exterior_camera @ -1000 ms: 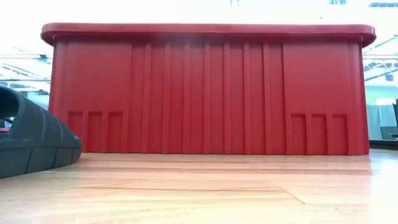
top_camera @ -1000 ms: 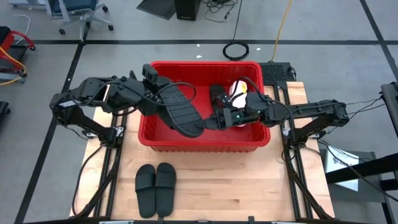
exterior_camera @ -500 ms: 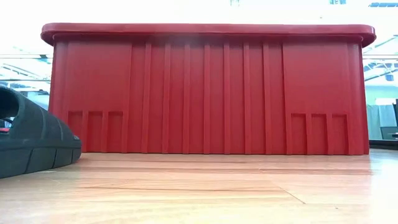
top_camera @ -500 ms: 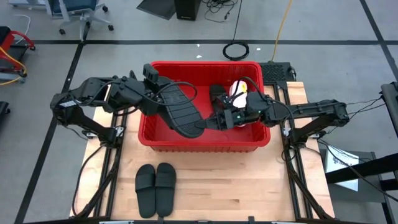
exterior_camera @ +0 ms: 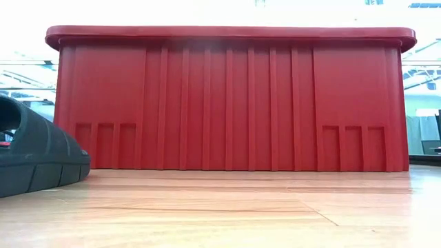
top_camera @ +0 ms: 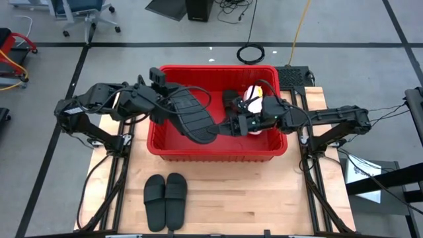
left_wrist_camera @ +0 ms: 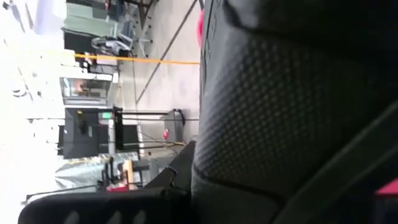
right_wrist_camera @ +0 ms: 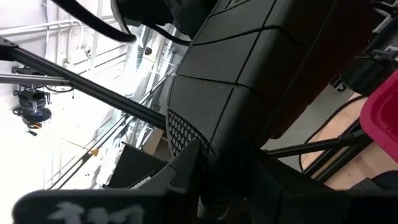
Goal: Pick and place slides into bin
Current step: Stack the black slide on top of the black slide in the red bin
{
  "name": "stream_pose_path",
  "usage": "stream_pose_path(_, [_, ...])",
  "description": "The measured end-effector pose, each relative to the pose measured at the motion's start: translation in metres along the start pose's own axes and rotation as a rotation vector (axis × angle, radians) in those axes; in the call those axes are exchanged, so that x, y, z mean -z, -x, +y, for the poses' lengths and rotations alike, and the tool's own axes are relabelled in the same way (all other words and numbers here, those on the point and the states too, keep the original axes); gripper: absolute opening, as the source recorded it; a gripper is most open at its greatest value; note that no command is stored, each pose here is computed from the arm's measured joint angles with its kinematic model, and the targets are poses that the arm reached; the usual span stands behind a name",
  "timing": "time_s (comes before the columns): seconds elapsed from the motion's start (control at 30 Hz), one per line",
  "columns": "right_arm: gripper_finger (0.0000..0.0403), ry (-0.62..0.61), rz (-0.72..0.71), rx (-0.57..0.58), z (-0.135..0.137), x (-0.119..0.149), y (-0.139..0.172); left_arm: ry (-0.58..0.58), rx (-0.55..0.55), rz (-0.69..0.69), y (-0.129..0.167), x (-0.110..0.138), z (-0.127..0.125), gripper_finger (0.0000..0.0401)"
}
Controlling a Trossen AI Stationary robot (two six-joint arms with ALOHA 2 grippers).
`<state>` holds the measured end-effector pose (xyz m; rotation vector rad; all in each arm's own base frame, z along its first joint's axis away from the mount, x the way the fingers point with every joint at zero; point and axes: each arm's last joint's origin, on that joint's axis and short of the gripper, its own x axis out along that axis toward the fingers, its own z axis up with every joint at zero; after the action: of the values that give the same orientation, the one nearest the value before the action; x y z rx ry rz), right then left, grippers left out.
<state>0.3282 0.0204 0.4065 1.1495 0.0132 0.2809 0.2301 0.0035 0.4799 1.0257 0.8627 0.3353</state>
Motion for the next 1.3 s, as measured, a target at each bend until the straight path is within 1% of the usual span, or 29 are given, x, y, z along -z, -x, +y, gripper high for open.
stream_pose_path(0.13, [0.0081,0.001,-0.007,-0.002,0.000,0.000,0.000,0.089,-0.006,0.013,0.003,0.006,0.002,0.0087])
stream_pose_path(0.3, [0.0081,0.007,-0.047,-0.006,0.002,-0.007,0.003,0.160,-0.013,0.033,0.011,0.020,0.006,0.0088])
stream_pose_path(0.43, [0.0081,0.012,-0.072,-0.015,0.006,-0.014,0.009,0.238,-0.026,0.011,0.022,0.031,0.011,0.0088])
stream_pose_path(0.77, [0.0081,0.037,-0.123,-0.012,0.013,-0.030,0.025,0.288,-0.048,-0.005,0.036,0.043,0.014,0.0088])
stream_pose_path(0.9, [0.0081,0.030,-0.142,-0.011,0.017,-0.037,0.033,0.274,-0.062,0.006,0.037,0.044,0.015,0.0088])
stream_pose_path(1.03, [0.0079,0.007,-0.104,-0.020,0.017,-0.038,0.036,0.236,-0.070,0.008,0.038,0.046,0.016,0.0088])
stream_pose_path(1.17, [0.0053,0.005,-0.081,-0.028,0.018,-0.036,0.036,0.187,-0.089,0.006,0.037,0.046,0.019,0.0088])
stream_pose_path(1.3, [0.0053,0.008,-0.089,-0.022,0.018,-0.036,0.036,0.166,-0.114,0.006,0.034,0.048,0.025,0.0088])
